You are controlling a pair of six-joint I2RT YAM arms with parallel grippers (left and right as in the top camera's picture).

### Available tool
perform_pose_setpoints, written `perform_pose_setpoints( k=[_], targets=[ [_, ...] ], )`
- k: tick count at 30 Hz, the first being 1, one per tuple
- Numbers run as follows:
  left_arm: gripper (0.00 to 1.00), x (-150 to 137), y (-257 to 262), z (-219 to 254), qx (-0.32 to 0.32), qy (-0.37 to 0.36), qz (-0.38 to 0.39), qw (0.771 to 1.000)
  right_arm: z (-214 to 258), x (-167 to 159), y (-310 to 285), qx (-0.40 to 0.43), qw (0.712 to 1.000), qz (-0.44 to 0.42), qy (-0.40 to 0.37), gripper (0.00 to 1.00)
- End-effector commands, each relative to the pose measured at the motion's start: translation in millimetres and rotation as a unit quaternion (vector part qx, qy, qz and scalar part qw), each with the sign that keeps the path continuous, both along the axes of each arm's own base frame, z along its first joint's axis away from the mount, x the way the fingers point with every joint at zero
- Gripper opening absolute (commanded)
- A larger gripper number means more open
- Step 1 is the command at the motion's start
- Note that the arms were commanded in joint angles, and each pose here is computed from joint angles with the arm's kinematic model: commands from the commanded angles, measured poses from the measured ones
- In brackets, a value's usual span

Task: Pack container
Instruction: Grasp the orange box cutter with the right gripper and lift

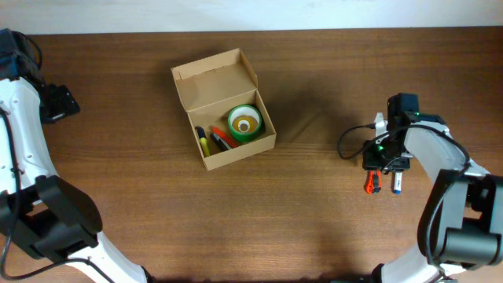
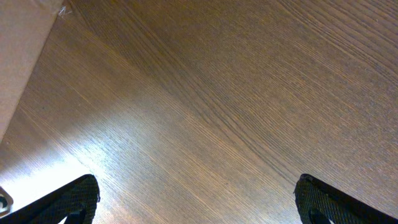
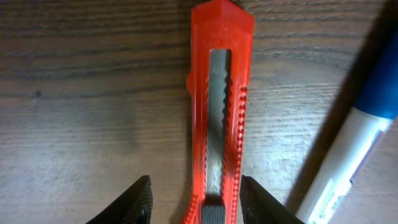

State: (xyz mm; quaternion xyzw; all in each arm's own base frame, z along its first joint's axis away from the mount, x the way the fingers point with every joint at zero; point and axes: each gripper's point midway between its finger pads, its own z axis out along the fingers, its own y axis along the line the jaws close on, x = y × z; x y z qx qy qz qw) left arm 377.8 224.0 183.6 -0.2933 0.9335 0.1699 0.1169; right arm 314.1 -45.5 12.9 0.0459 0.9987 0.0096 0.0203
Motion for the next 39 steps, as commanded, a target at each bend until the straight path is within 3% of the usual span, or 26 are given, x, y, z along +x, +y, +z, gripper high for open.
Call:
perform_pose_setpoints(
  k=[1, 9, 22, 27, 29, 32, 39],
  targets=[
    [1.0, -2, 2, 2, 0.002, 0.001, -0.004, 1.0, -8, -2, -6, -0.009, 1.0, -0.001, 0.009, 0.46],
    [1.0, -2, 2, 2, 0.002, 0.001, -0.004, 1.0, -11, -6, -26, -0.008, 1.0, -0.027, 0.013, 0.47],
    [1.0, -2, 2, 2, 0.002, 0.001, -0.004, 1.0, -11, -2, -10, 0.014, 1.0, -0.004, 0.007, 0.5],
    [1.0, -2, 2, 2, 0.002, 0.001, -0.004, 1.0, -34, -12, -10, 0.017, 0.999, -0.01, 0.046, 0.5],
    [1.0, -2, 2, 2, 0.002, 0.001, -0.004, 1.0, -44, -16, -9, 0.021, 0.998, -0.02, 0.062, 0.43],
    [1.0, -2, 2, 2, 0.002, 0.001, -0.004, 1.0, -47, -15, -9, 0.02, 0.997, -0.032, 0.063, 0.05],
    [1.0, -2, 2, 2, 0.002, 0.001, -0.004, 1.0, -30, 7, 1, 0.049, 0.998, -0.029, 0.038, 0.04]
  ],
)
